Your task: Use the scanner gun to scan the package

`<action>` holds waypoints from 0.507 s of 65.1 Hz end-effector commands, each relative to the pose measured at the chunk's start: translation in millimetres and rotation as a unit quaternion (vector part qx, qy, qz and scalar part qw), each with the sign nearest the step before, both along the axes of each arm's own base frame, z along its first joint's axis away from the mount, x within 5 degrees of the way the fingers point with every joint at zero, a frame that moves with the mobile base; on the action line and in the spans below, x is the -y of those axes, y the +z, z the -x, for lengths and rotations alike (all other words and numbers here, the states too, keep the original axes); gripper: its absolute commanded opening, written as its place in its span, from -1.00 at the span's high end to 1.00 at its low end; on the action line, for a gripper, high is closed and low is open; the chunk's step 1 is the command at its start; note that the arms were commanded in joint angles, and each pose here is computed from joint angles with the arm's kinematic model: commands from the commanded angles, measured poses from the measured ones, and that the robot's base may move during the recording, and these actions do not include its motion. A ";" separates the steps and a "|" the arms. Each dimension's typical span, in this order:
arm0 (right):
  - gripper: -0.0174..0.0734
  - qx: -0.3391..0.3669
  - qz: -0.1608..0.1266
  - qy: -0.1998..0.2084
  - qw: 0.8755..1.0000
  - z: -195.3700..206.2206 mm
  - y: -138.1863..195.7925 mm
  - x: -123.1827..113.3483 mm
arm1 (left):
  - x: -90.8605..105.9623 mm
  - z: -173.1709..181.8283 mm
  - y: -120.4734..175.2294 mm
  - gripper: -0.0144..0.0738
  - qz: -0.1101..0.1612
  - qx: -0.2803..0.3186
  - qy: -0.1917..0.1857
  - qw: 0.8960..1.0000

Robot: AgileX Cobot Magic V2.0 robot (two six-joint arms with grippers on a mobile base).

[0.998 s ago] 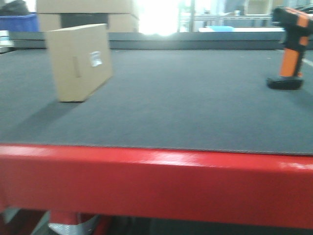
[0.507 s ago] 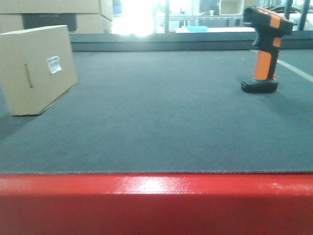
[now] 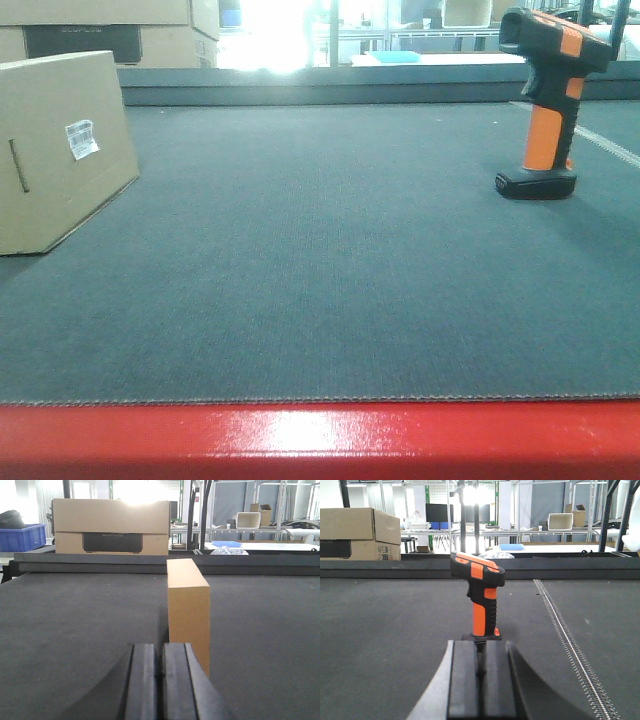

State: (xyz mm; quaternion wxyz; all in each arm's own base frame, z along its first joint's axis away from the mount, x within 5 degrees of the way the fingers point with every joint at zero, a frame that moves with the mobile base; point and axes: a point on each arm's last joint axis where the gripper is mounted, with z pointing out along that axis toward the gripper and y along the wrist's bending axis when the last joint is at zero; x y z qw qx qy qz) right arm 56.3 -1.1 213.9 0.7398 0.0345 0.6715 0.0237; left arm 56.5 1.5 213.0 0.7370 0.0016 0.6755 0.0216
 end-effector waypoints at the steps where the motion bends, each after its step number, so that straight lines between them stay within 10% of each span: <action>1: 0.97 0.010 0.000 0.000 1.000 0.5 2.0 0.1 | 0.1 0.6 2.5 0.93 0.001 0.012 -0.001 1.000; 33: 0.97 0.010 0.000 0.000 1.000 0.5 2.0 0.1 | 0.1 0.6 2.5 0.93 0.001 0.012 -0.001 1.000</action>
